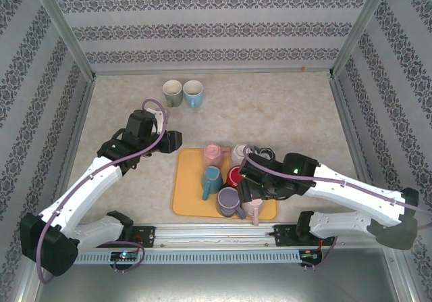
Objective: Turn the mug right side up
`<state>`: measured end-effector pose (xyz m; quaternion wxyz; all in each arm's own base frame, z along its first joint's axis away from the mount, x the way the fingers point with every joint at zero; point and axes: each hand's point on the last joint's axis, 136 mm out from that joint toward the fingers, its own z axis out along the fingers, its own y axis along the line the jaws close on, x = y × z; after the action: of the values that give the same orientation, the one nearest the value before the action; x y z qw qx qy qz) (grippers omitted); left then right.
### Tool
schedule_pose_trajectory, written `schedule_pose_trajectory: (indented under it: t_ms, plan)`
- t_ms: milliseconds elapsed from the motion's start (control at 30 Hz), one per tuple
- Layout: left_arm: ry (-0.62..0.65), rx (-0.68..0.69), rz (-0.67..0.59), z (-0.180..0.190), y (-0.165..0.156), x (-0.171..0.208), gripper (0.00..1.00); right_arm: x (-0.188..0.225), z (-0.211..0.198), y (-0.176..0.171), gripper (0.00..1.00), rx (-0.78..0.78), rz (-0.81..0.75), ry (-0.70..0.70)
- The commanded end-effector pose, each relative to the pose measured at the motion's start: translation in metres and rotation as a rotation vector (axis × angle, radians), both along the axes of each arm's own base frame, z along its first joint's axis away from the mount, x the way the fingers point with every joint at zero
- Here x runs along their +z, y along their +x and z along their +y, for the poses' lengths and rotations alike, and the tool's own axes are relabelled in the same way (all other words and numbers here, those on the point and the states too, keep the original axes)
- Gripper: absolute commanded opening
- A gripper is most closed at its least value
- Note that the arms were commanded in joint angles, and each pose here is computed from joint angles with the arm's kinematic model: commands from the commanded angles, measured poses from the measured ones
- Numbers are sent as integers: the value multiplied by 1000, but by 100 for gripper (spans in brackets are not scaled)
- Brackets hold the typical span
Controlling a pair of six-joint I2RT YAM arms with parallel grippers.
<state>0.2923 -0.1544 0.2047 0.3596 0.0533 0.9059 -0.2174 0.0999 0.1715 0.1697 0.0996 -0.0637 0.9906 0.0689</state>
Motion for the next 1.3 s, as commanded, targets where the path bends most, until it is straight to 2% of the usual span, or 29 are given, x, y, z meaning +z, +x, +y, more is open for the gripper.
schedule_pose_trajectory:
  t_ms: [0, 167, 667, 967, 1267]
  plan:
    - [-22, 8, -80, 3, 4, 18, 52, -18, -16, -2, 86, -178, 17, -32]
    - [26, 41, -129, 14, 0, 25, 52, -49, -1, -4, 89, -229, 83, 39]
    - [84, 42, -176, 19, -4, 30, 54, -84, 4, 5, 85, -228, 123, -18]
    - [96, 48, -177, 20, -3, 28, 54, -95, -6, -1, 79, -235, 132, -32]
    - [101, 51, -180, 21, -3, 28, 54, -86, -14, 0, 76, -231, 100, -19]
